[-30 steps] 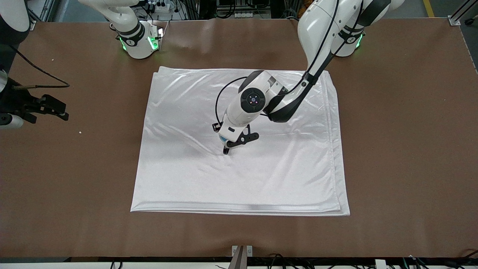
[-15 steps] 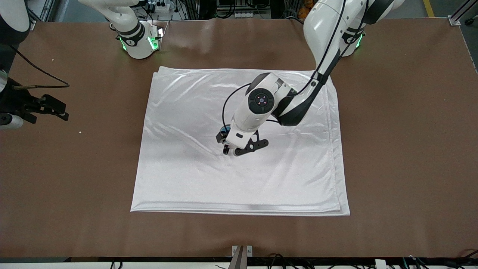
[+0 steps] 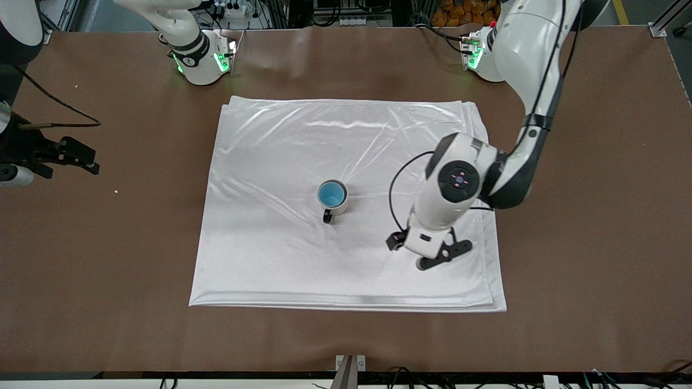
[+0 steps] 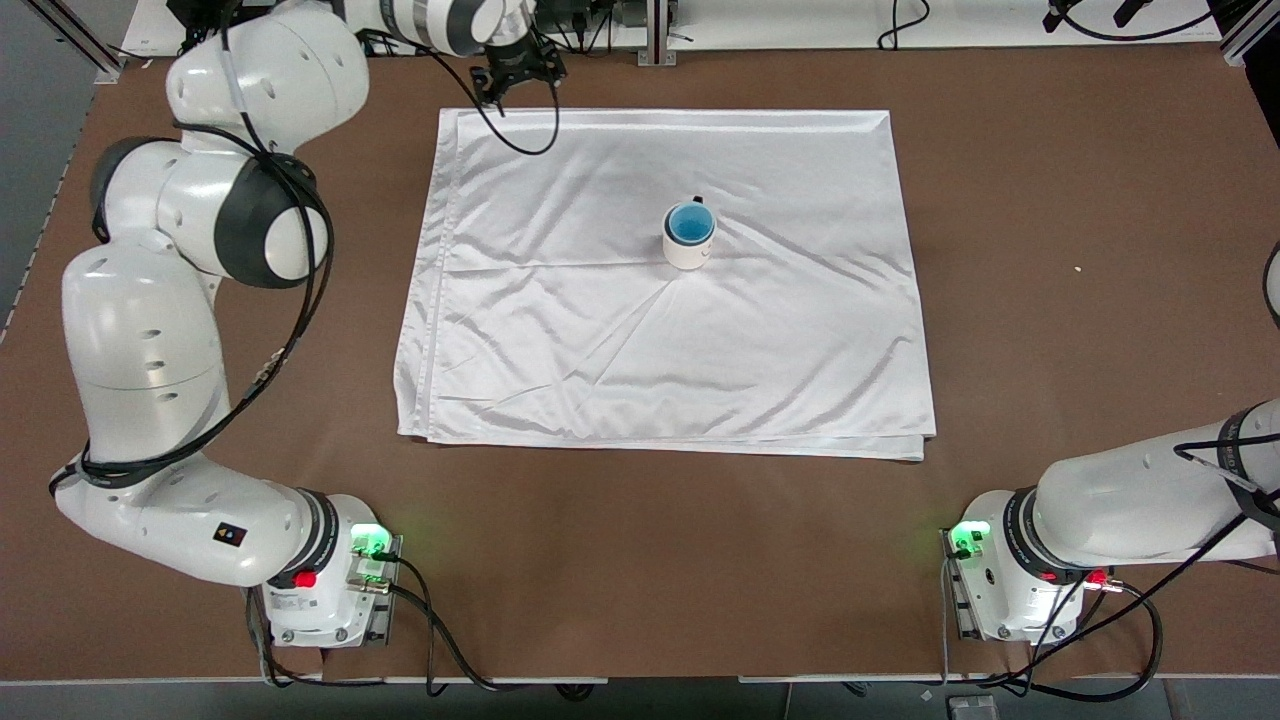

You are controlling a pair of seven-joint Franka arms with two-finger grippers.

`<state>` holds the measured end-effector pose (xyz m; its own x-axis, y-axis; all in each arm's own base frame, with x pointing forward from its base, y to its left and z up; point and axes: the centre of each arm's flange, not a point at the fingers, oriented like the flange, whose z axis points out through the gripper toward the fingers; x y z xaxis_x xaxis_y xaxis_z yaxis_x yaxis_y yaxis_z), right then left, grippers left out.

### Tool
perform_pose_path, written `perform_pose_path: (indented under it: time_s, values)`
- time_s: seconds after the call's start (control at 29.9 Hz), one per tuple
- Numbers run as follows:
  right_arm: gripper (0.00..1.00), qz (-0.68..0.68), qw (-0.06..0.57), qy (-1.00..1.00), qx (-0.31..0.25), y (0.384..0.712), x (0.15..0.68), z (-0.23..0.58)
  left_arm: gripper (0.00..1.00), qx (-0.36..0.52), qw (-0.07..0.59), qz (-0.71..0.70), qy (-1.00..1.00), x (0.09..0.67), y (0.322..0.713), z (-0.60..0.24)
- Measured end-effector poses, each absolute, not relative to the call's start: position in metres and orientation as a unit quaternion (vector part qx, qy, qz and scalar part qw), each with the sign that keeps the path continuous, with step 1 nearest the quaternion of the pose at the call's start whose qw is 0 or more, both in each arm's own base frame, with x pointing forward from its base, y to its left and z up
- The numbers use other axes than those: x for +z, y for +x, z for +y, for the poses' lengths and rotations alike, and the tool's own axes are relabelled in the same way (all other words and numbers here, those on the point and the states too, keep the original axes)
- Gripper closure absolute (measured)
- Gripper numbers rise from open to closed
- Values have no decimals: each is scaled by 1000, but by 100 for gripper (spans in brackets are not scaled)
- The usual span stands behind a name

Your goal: Place blue cup into white mug on cloth

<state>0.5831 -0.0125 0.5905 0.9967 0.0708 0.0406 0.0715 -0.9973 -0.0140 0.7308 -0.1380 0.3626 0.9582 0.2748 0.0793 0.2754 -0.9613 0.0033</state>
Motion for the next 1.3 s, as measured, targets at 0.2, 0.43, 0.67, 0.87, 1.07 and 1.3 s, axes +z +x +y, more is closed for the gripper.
perform_pose_path:
  time_s: [0.2, 0.43, 0.67, 0.87, 1.07, 1.3]
  values:
    - [0, -36, 8, -999, -20, 583, 591, -12, 0, -32, 10, -123, -992, 373, 733, -101]
    - [0, -36, 8, -999, -20, 583, 591, -12, 0, -33, 15, -84, -996, 387, 732, -59]
    - [0, -36, 8, -999, -20, 583, 591, -12, 0, -46, 24, -38, -998, 433, 714, 7]
    - [0, -36, 8, -999, -20, 583, 591, -12, 0, -58, 31, -27, -997, 473, 689, 37]
    - [0, -36, 8, -999, -20, 583, 591, -12, 0, -51, -6, -55, -997, 496, 666, 48]
    - [0, -36, 8, -999, -20, 583, 591, -12, 0, -45, -9, -54, -997, 516, 645, 58]
